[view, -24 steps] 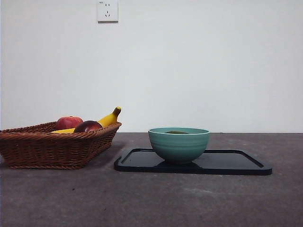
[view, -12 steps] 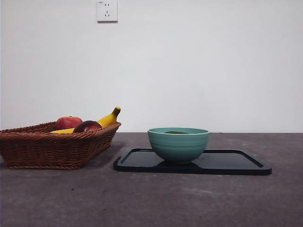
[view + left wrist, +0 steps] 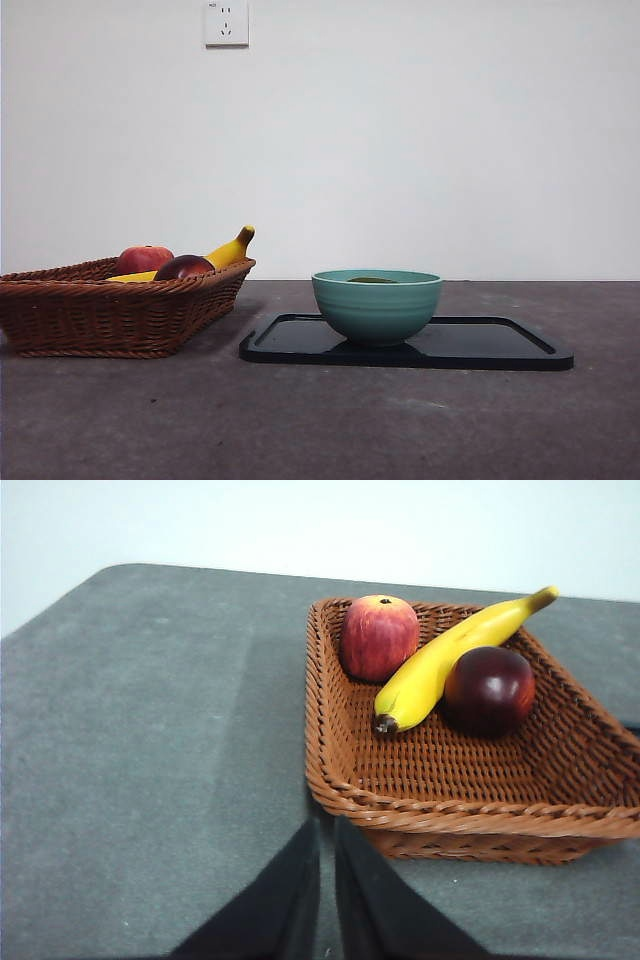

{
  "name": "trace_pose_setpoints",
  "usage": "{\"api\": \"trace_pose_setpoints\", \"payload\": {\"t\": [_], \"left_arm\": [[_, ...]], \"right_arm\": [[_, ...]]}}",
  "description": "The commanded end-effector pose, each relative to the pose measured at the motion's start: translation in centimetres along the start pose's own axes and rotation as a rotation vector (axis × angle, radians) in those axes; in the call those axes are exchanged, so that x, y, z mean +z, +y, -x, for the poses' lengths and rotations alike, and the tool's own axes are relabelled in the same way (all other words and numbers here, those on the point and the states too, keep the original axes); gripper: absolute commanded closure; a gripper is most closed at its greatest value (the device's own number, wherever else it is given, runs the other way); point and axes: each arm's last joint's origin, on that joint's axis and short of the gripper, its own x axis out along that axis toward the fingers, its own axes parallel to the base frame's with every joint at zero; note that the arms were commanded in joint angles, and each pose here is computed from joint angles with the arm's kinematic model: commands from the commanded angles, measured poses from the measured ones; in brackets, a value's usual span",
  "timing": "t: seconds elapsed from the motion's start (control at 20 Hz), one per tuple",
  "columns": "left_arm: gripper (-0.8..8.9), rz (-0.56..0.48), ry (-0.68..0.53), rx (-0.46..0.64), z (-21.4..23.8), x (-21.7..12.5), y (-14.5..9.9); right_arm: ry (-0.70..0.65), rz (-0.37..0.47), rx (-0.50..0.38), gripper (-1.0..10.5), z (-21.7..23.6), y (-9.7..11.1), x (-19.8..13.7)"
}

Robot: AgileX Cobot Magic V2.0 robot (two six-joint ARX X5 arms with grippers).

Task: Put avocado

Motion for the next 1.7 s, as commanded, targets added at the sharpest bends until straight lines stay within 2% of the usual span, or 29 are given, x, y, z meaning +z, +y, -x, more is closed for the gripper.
{"api": "trace_pose_setpoints", "payload": {"t": [0.05, 0.6, 0.7, 0.75, 0.85, 0.95, 1.1, 1.2, 1.4, 1.5, 1.7], "left_arm": [[7.89, -0.033, 0.025, -0.004, -0.2, -0.7, 0.0], [7.89, -0.033, 0.025, -0.004, -0.2, -0.7, 0.0], [7.89, -0.033, 0.025, -0.003, -0.2, -0.7, 0.0], [7.89, -0.033, 0.025, -0.003, -0.2, -0.7, 0.0], [7.89, -0.033, 0.025, -0.004, -0.2, -0.7, 0.0], [7.89, -0.033, 0.025, -0.004, -0.2, -0.7, 0.0], [7.89, -0.033, 0.025, -0.003, -0.2, -0.7, 0.0], [7.89, -0.033, 0.025, -0.004, -0.2, -0.7, 0.0], [7.89, -0.033, 0.025, -0.004, -0.2, -0.7, 0.0], [7.89, -0.033, 0.025, -0.003, -0.2, -0.7, 0.0], [7.89, -0.033, 0.025, -0.004, -0.2, -0.7, 0.0]], "right_arm": [[-0.015, -0.002, 0.013, 9.3, 0.2, 0.1, 0.3], [-0.017, -0.002, 0.014, 9.3, 0.2, 0.1, 0.3], [-0.049, 0.035, -0.042, 9.3, 0.5, -0.2, 0.3], [-0.065, 0.018, -0.061, 9.3, 0.8, -0.4, 0.1], [-0.153, 0.009, -0.13, 9.3, 0.4, -1.1, -0.1], [-0.354, -0.011, -0.215, 9.3, -1.5, -2.3, -0.7], [-0.64, -0.047, -0.353, 9.3, -4.8, -4.6, -3.3], [-0.717, -0.068, -0.442, 9.3, -6.3, -6.0, -5.9], [-0.677, -0.103, -0.559, 9.3, -8.5, -7.7, -9.6], [-0.655, -0.092, -0.563, 9.3, -9.1, -8.1, -10.4], [-0.586, -0.018, -0.556, 9.3, -10.5, -8.6, -12.0]]}}
